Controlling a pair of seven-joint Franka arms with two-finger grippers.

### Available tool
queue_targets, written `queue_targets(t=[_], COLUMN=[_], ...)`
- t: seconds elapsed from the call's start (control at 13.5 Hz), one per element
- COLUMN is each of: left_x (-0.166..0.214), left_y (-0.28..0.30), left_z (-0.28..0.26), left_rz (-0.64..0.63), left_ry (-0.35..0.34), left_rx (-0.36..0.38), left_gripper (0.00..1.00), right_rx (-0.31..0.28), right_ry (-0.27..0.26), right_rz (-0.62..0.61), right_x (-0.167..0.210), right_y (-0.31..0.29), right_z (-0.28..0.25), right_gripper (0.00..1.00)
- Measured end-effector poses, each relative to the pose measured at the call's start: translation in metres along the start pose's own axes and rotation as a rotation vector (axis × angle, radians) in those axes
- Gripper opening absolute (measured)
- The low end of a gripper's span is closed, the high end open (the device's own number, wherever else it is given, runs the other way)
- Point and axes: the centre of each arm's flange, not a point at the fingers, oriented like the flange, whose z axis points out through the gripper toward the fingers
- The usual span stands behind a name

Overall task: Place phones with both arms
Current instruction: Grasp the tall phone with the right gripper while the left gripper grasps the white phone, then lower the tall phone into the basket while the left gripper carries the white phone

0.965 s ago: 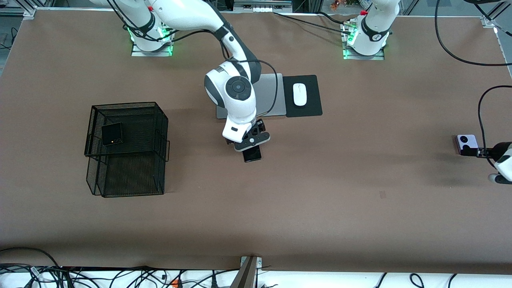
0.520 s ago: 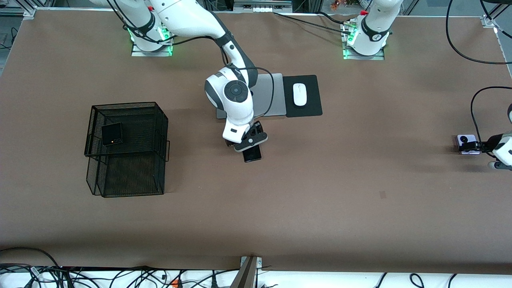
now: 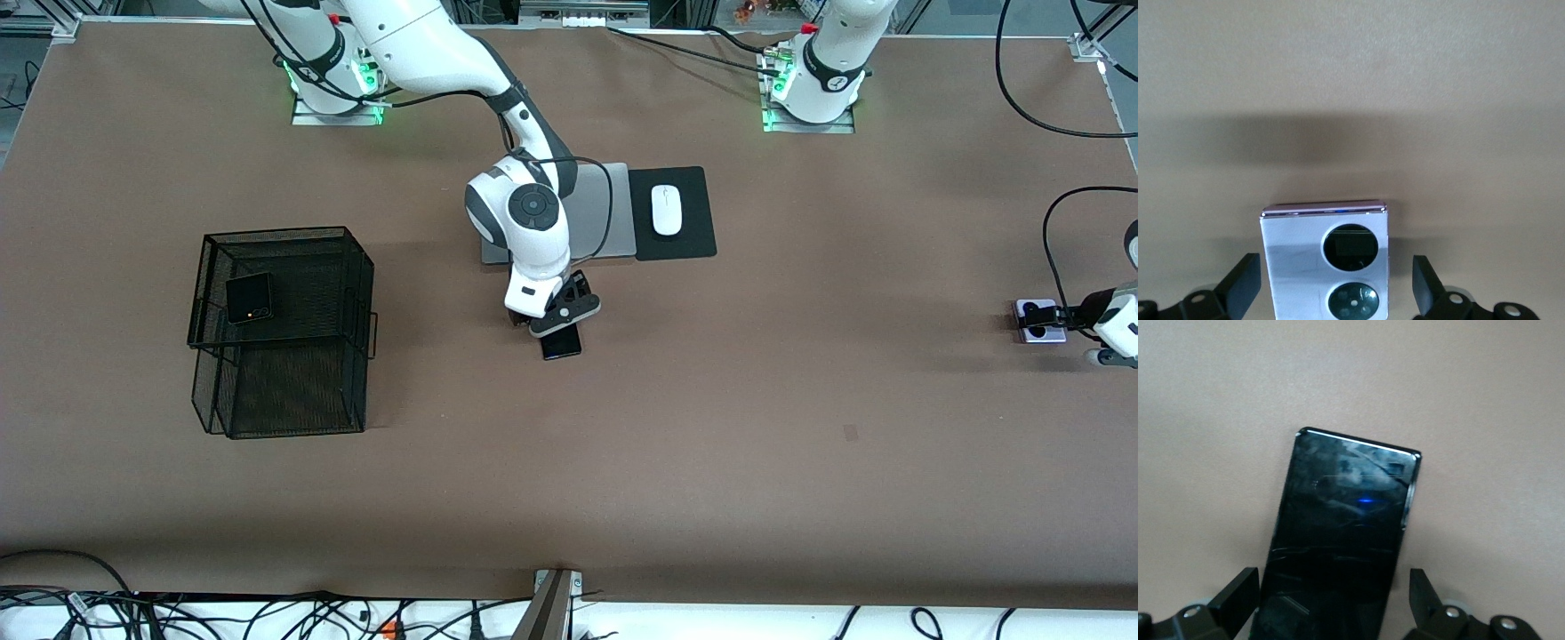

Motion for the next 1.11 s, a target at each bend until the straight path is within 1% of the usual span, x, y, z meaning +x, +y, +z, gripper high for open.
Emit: queue_targets(t=[0.15, 0.37, 0.45, 0.52, 0.59, 0.74, 0.89, 0.97, 1.11], left_x=[-0.005, -0.011, -0.012, -0.011, -0.011, -0.009, -0.005, -0.001, 0.009], left_y=[-0.001, -0.006, -0.006, -0.006, -0.005, -0.004, 0.002, 0.005, 0.02], left_z=[0.007, 0.014, 0.015, 0.015, 0.014, 0.013, 0.01, 0.006, -0.018], left_rz=[0.002, -0.005, -0.004, -0.001, 0.006, 0.026, 0.047, 0.055, 0.085], left_ry=[-0.011, -0.011, -0.01, -0.008, -0.006, -0.004, 0.004, 0.011, 0.016], left_rx=[-0.009, -0.017, -0.018, -0.018, -0.016, -0.017, -0.019, -0.016, -0.001], left_gripper=[1.0, 1.0, 0.93, 0.93, 0.85, 0.83, 0.83, 0.83, 0.83], right_rx=[-0.001, 0.001, 0.003, 0.006, 0.009, 0.01, 0.001, -0.001, -0.002], right_ry=[-0.006, 0.001, 0.005, 0.006, 0.007, 0.004, -0.036, -0.062, -0.101], right_rz=[0.002, 0.009, 0.017, 0.025, 0.029, 0.031, 0.032, 0.032, 0.033], right_x=[-0.003, -0.004, -0.002, -0.001, -0.001, 0.001, 0.01, 0.018, 0.037], right_y=[-0.003, -0.003, -0.002, -0.001, -0.001, -0.001, -0.004, -0.006, -0.009], right_z=[0.005, 0.011, 0.009, 0.006, 0.006, 0.004, -0.013, -0.034, -0.097], right_gripper=[1.0, 1.0, 0.91, 0.83, 0.83, 0.81, 0.81, 0.81, 0.81])
